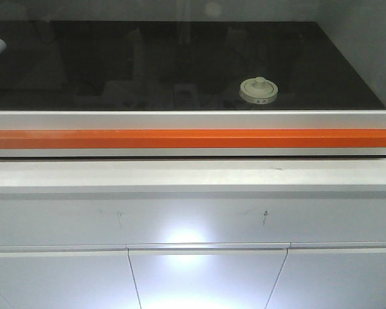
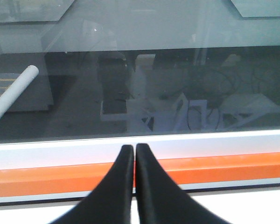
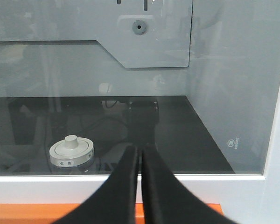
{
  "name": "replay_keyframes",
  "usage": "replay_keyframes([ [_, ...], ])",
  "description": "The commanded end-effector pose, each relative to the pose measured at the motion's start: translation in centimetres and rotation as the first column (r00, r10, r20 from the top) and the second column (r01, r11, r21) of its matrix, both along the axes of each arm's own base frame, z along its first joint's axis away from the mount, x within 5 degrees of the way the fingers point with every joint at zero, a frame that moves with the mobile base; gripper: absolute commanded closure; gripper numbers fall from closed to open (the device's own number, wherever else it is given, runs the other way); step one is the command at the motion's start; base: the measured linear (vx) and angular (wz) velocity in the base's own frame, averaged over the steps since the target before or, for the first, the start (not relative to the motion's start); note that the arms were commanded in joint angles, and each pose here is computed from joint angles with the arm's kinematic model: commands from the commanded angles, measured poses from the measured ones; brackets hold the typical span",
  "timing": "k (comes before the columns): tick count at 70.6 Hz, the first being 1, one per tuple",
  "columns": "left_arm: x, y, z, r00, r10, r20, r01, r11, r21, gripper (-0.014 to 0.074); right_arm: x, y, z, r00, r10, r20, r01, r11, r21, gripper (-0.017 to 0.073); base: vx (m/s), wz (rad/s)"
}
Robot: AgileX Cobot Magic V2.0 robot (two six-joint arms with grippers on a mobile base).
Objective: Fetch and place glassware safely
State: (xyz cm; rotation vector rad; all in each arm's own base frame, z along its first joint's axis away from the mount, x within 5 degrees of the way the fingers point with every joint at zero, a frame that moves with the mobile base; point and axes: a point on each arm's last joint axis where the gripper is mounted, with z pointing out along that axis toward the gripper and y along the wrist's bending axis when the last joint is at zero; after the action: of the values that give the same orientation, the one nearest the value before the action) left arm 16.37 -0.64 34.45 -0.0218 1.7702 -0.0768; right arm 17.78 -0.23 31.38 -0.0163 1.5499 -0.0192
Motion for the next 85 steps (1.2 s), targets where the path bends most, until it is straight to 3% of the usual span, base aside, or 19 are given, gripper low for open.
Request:
replay_keyframes([
  [1,0.0,0.0,1.9,0.994,0.006,0.113,-0.004,1.0,-0.022,0.0601,0.0,-0.1,1.9,0.994,0.001,0.112,0.0,1.0,-0.004,0.0563,0.0,0.0],
  [8,0.2,0.0,1.9,0.993,0.004,0.121,-0.003,1.0,-0.006,0.0601,0.0,-0.1,1.7,0.996,-0.001,0.094,0.0,1.0,0.004,0.0563,0.0,0.0],
  [18,0.9,0.0,1.4,0.994,-0.011,0.106,0.004,0.998,0.068,0.0601,0.1,-0.1,1.4,0.999,-0.004,0.054,0.003,1.0,0.004,0.0563,0.0,0.0],
  [34,0.9,0.1,-2.5,0.976,-0.002,0.217,-0.012,0.998,0.063,0.0601,-0.4,0.0,-1.0,0.997,0.009,0.076,-0.008,1.0,-0.012,0.0563,0.0,0.0],
  [48,0.3,0.2,-7.0,0.963,0.005,0.27,-0.023,0.998,0.063,0.0601,-0.9,0.2,-5.2,0.998,0.021,0.054,-0.015,0.994,-0.109,0.0562,0.0,0.0],
  [85,3.6,0.1,-10.6,0.959,0.008,0.285,-0.029,0.997,0.068,0.0601,3.1,0.3,-9.7,0.998,0.047,0.042,-0.044,0.997,-0.069,0.056,0.0,0.0],
])
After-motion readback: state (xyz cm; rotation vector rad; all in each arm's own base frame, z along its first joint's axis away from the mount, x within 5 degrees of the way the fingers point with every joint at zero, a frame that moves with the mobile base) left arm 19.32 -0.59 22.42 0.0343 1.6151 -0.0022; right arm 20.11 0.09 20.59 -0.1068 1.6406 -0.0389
